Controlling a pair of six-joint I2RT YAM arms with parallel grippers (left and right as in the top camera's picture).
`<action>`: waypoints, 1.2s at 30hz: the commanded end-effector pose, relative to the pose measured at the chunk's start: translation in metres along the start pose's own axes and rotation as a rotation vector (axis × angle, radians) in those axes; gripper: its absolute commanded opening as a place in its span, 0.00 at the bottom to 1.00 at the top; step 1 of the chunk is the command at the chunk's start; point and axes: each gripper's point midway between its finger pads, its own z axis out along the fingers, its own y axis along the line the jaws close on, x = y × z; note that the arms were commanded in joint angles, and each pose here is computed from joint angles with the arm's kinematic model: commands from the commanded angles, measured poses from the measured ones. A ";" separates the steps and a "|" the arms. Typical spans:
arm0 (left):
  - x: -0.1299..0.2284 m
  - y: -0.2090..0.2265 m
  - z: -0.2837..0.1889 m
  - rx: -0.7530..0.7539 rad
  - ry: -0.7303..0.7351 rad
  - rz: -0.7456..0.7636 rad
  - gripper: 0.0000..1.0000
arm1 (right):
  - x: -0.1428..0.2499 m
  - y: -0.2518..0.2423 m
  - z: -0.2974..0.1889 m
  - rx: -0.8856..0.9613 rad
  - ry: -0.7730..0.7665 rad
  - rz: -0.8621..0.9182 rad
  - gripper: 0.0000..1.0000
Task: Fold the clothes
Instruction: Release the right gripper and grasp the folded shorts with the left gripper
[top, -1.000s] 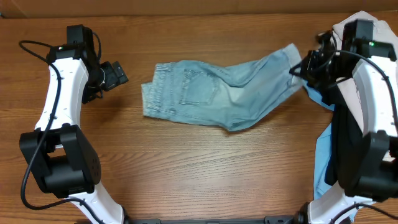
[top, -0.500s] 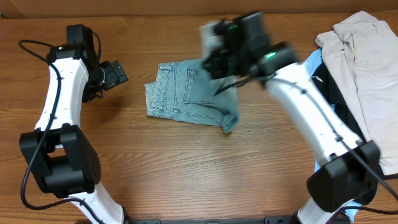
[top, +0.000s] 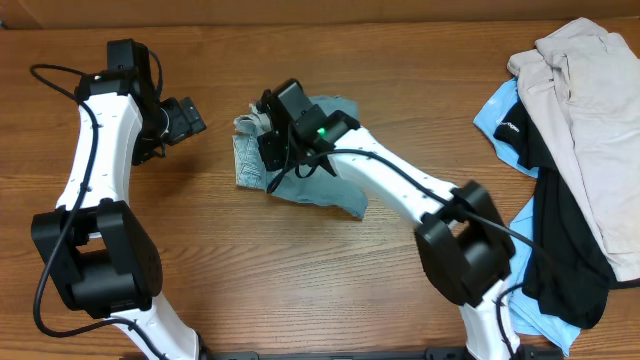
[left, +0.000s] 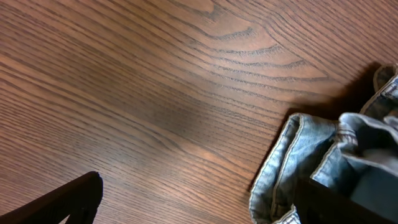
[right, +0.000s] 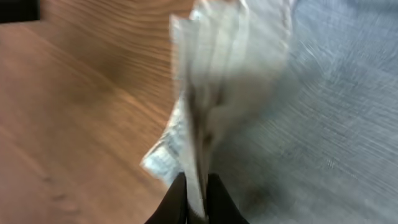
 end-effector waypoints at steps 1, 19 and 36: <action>0.001 -0.002 0.003 -0.007 0.004 0.031 1.00 | -0.023 -0.002 -0.012 0.011 -0.078 0.019 0.14; 0.023 -0.030 0.009 0.096 0.089 0.125 1.00 | -0.078 -0.066 -0.199 0.020 -0.239 0.232 1.00; 0.080 -0.103 0.074 0.190 0.225 0.433 1.00 | -0.032 -0.170 -0.224 0.175 -0.106 0.443 1.00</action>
